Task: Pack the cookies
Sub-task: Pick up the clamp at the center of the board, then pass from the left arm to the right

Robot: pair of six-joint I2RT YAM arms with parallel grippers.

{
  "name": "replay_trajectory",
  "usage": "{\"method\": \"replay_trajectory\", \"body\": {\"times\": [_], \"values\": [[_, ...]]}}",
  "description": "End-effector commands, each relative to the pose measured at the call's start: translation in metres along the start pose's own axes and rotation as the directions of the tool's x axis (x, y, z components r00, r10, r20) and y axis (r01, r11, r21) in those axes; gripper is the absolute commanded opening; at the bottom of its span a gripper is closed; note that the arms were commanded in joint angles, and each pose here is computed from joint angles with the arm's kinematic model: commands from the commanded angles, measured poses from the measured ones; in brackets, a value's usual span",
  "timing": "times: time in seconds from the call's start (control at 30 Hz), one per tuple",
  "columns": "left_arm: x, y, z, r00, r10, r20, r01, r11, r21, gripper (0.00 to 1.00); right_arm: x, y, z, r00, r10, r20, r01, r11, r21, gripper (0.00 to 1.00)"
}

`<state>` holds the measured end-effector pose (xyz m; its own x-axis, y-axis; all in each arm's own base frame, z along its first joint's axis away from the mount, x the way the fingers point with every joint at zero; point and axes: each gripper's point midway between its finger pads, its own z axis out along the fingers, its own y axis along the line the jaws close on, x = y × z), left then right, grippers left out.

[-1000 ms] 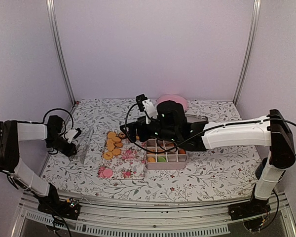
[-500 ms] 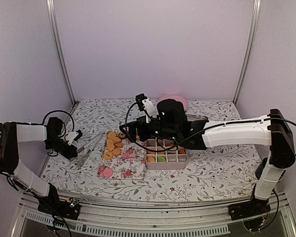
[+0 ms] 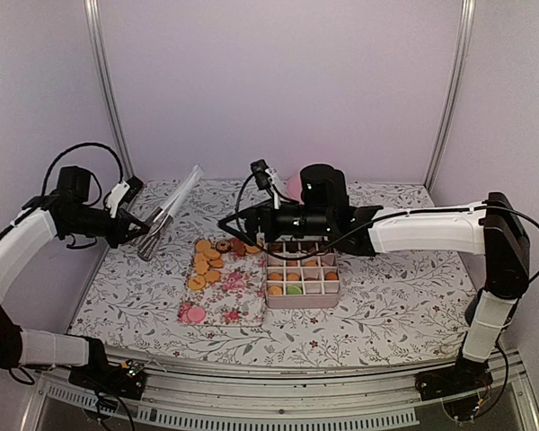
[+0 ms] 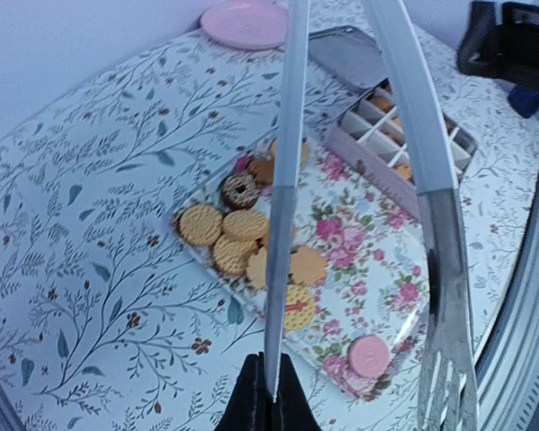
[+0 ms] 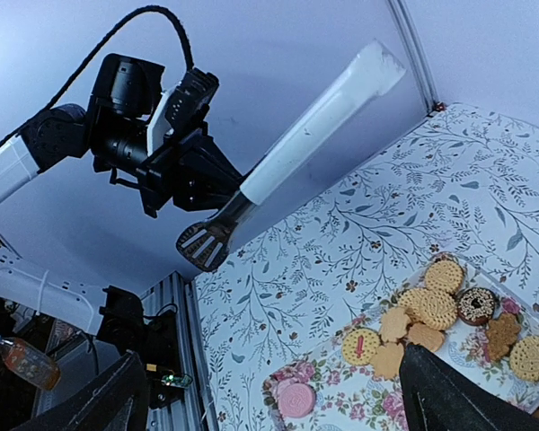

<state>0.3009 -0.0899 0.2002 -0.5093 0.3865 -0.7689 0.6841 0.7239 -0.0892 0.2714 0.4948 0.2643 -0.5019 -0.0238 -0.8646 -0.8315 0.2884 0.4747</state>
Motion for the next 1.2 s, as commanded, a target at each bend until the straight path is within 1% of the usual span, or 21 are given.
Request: {"method": "replay_trajectory", "body": {"times": [0.0,0.13,0.2,0.27,0.47,0.63,0.87,1.0,1.07,1.17], "values": [[-0.032,-0.076,-0.016,0.988,0.058,0.142,-0.098,0.951,0.293,0.00,-0.019,0.056,0.000,0.998,-0.061,0.021,0.064,0.946,-0.317,0.99],[-0.041,-0.115,-0.015,0.981,0.065,0.181,-0.142,0.879,0.454,0.00,-0.031,0.073,-0.003,0.992,-0.106,0.066,0.123,0.913,-0.389,0.99],[-0.043,-0.128,-0.016,0.978,0.055,0.202,-0.154,0.844,0.513,0.00,-0.035,0.081,-0.006,0.989,-0.121,0.088,0.147,0.895,-0.422,0.99],[-0.042,-0.136,-0.017,0.976,0.055,0.212,-0.164,0.826,0.540,0.00,-0.038,0.086,-0.010,0.987,-0.125,0.099,0.156,0.881,-0.446,0.99],[-0.038,-0.155,-0.021,0.973,0.039,0.226,-0.173,0.771,0.613,0.00,-0.037,0.086,-0.009,0.987,-0.117,0.109,0.154,0.879,-0.451,1.00],[-0.036,-0.160,-0.021,0.975,0.031,0.220,-0.168,0.753,0.636,0.00,-0.041,0.093,-0.005,0.989,-0.100,0.112,0.143,0.853,-0.502,0.94],[-0.038,-0.161,-0.020,0.976,0.026,0.217,-0.164,0.745,0.646,0.00,-0.036,0.098,0.003,0.994,-0.079,0.075,0.107,0.827,-0.552,0.76],[-0.036,-0.160,-0.017,0.978,0.026,0.209,-0.158,0.747,0.646,0.00,-0.034,0.098,0.006,0.996,-0.070,0.060,0.091,0.821,-0.564,0.68],[-0.035,-0.161,-0.016,0.978,0.025,0.205,-0.155,0.746,0.648,0.00,-0.032,0.099,0.009,0.997,-0.065,0.047,0.080,0.813,-0.577,0.66],[-0.034,-0.159,-0.015,0.979,0.033,0.201,-0.157,0.753,0.639,0.00,-0.031,0.101,0.012,0.998,-0.057,0.026,0.061,0.800,-0.597,0.66]]}}
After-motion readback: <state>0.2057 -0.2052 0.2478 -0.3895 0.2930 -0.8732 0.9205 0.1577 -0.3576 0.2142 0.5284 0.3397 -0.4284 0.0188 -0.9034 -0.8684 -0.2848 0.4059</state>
